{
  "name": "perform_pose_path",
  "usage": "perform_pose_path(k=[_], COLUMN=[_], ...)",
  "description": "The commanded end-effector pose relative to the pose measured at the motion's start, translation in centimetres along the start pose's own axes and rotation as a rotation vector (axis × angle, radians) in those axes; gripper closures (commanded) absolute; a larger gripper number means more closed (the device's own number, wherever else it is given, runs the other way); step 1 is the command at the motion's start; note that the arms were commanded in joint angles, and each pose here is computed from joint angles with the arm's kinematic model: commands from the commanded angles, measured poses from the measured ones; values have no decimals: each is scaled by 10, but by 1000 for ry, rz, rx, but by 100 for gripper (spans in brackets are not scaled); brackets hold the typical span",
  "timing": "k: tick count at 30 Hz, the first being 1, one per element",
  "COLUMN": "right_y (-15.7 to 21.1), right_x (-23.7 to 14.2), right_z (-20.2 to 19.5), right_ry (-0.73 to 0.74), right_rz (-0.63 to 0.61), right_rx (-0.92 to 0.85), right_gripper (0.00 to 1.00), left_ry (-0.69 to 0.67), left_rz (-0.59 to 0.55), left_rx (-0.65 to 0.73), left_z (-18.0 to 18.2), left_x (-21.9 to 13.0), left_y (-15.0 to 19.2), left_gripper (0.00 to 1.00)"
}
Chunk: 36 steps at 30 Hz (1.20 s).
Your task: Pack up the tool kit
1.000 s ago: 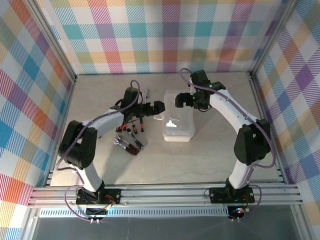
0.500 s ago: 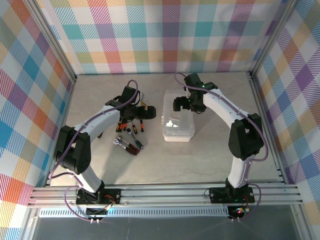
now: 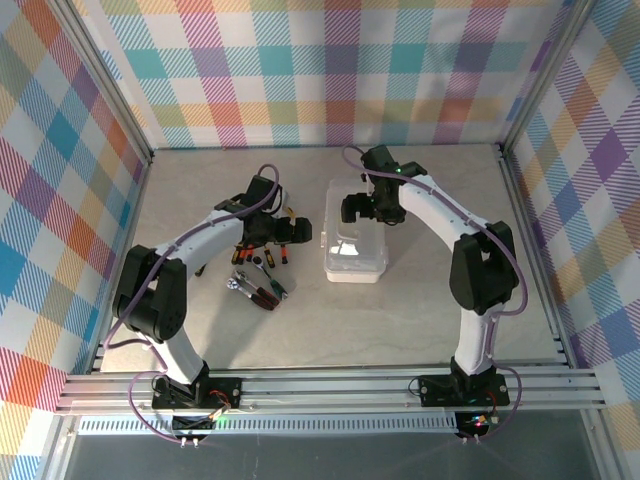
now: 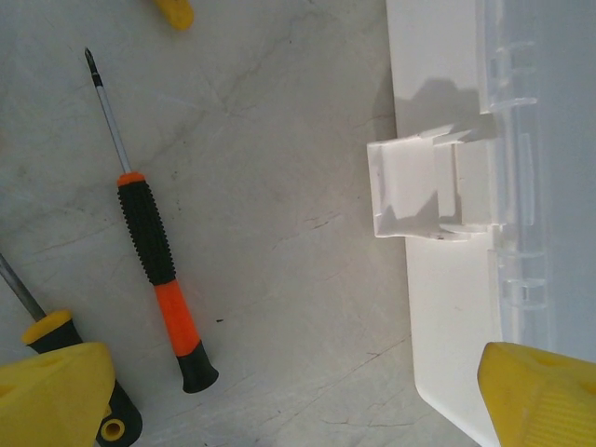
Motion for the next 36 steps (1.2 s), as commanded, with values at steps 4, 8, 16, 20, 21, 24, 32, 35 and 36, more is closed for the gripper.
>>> perform_pose_path(k=[4,8,16,20,21,24,32,35,36], right_y=[6,6,11,11,10,9,7,5,4], right_x=[14,9,8,5,3,-3,-15,-19,-20], right_z=[-2,-2,-3,-3,-2,-3,-8,-9,-10], right_ry=[58,52,36,26,23,20,-47,-88,-99], right_rz=[34,18,13,2,-6,-19,-81,-102,-108], right_rx=[-8,-7,-7,-6,-6,-10,-20,-27,-29], right_gripper=[11,21,35,44,47,49,53,55,56], left_ry=[9,13,26,28,28,31,39,50,54], left_rz=[28,26,21,22,21,21,24,27,26], left_rx=[-7,-8,-13,-13,-13,-14,-16,-17,-17], left_z=[5,5,4,4,3,3,2,2,1], left_x=[4,4,3,4,4,4,6,8,8], left_y=[6,6,6,6,5,5,4,4,4], left_gripper=[0,0,0,0,0,0,0,0,0])
Point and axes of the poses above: each hand's point on the last joint's axis, 136 mm out from that joint toward the fingers, its own x axis out along the fingers, its own z axis along the line the jaws close on, y = z × x, the point moved 9 cm from there along -x, back along the fingers, and after that the axes turned 4 degrees about -x, right-handed, at the moved point
